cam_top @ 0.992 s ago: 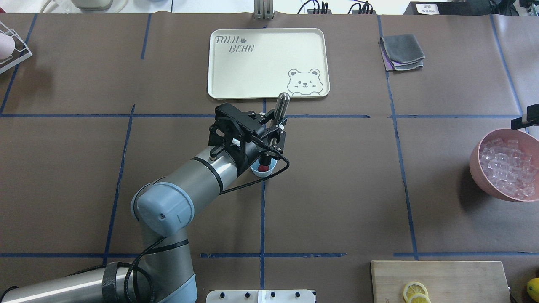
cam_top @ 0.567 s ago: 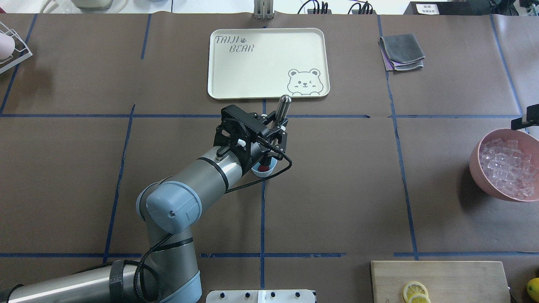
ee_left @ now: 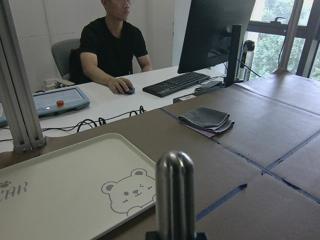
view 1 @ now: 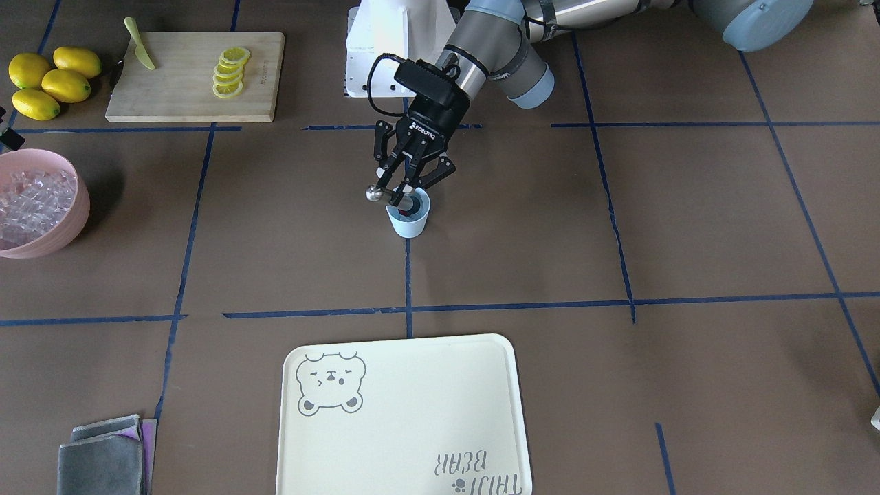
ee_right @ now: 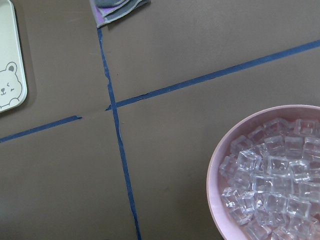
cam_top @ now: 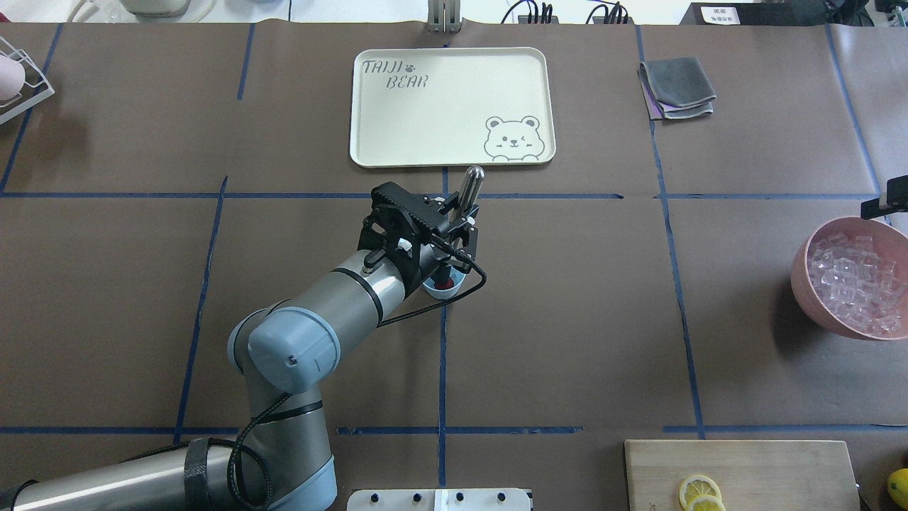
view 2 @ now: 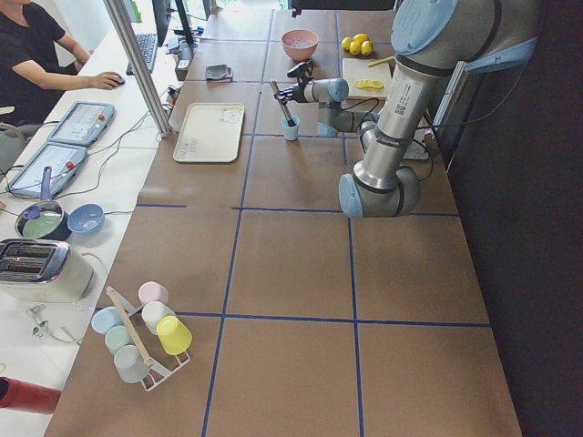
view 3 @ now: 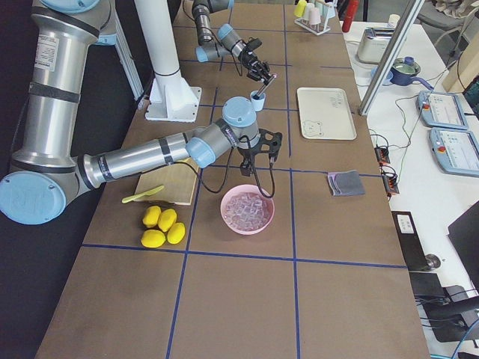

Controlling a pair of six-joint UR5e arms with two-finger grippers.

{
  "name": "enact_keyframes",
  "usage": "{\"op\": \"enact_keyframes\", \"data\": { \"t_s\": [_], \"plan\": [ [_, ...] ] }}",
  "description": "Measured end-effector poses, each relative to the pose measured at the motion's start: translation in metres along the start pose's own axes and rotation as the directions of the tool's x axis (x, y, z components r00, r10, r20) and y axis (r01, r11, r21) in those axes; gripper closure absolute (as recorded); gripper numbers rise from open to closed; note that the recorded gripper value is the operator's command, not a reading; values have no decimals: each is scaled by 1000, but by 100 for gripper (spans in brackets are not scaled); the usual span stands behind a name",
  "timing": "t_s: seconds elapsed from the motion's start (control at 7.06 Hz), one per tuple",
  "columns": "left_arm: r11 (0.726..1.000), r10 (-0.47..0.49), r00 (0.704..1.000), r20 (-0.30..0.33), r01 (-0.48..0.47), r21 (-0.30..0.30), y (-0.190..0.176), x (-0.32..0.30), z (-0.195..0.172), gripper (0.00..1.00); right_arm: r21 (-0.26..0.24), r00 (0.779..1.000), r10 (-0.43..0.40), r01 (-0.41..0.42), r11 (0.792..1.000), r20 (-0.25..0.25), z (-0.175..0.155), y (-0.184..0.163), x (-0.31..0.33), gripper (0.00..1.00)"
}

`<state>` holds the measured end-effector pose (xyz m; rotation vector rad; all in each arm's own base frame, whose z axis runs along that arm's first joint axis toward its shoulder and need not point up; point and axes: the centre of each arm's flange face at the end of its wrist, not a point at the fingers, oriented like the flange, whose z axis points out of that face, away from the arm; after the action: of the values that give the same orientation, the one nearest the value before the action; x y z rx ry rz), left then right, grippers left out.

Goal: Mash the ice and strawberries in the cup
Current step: 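Press the muddler down onto the ice and strawberry with the left gripper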

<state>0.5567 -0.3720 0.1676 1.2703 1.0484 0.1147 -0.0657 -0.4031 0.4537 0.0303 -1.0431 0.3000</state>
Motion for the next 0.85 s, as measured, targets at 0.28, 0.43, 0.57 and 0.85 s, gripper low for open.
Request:
{"op": "enact_keyframes", "data": {
  "t_s": [0.28,0.43,0.57,0.85],
  "plan": [
    [1000,0,1000,-4,0,-5,3,3,-1,100,0,1000,1,-1,1000,-1,0,0,1,0],
    [1000,-1,1000,-6,1,-3,3,3,-1,100,-1,1000,1,-1,1000,-1,0,0,1,0],
    [1000,-10,1000,-14,10,10,1,3,-3,100,-1,1000,1,-1,1000,-1,1,0,1,0],
    [996,-46,997,-55,50,69,1,-3,-13,100,0,1000,1,-1,1000,-1,1,-1,0,0]
  ]
}}
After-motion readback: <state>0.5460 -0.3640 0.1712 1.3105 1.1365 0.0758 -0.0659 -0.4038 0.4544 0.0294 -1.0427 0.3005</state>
